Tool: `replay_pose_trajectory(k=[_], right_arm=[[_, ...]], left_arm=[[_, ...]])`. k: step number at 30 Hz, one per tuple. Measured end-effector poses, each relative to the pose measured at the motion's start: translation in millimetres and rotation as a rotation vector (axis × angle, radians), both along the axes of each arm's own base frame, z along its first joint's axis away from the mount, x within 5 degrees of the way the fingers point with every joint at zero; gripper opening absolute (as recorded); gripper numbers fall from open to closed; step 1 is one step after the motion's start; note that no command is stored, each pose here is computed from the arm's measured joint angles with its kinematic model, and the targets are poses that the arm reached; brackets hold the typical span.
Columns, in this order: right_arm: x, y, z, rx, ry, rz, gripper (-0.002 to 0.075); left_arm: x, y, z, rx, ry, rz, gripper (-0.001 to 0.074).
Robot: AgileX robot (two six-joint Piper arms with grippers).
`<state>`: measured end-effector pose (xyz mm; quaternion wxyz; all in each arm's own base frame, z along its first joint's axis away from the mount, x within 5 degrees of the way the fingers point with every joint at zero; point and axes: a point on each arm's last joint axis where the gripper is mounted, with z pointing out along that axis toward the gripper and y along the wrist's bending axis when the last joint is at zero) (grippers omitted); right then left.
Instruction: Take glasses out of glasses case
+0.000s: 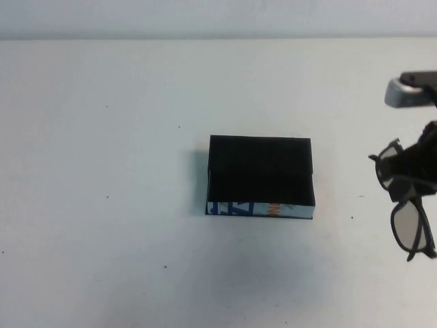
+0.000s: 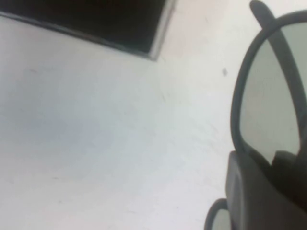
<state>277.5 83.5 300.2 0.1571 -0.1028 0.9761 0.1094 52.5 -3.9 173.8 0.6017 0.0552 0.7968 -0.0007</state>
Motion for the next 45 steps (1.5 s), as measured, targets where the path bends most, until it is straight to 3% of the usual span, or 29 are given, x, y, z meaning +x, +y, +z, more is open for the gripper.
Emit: replay_pose_trajectory(k=[6, 18, 21, 24, 29, 35, 40, 45], right_arm=[[-3.8, -13.0, -61.6, -0.017, 0.037, -0.098, 0.0064], [26.1, -10.8, -119.5, -0.04, 0.062, -0.138, 0.0071], [28.1, -10.7, -122.3, -0.04, 0.056, -0.14, 0.0134], [28.8, -10.6, -122.7, -0.04, 0.05, -0.142, 0.0258], [22.7, -12.0, -93.4, -0.016, -0.043, -0.142, 0.0344], [-16.3, -20.6, -4.3, 0.055, -0.34, -0.138, 0.0352], [-73.6, -33.1, 52.8, 0.103, -0.579, -0.13, 0.0311], [-125.1, -43.5, 51.3, 0.117, -0.646, -0.126, 0.0223]], left_arm=[[0.0, 0.0, 0.0, 0.0, 0.0, 0.0, -0.0004], [0.0, 0.0, 0.0, 0.0, 0.0, 0.0, -0.0004], [0.0, 0.0, 0.0, 0.0, 0.0, 0.0, -0.0004], [0.0, 0.0, 0.0, 0.0, 0.0, 0.0, -0.0004], [0.0, 0.0, 0.0, 0.0, 0.0, 0.0, -0.0004], [0.0, 0.0, 0.0, 0.0, 0.0, 0.0, -0.0004], [0.0, 0.0, 0.0, 0.0, 0.0, 0.0, -0.0004], [0.0, 0.0, 0.0, 0.0, 0.0, 0.0, -0.0004]])
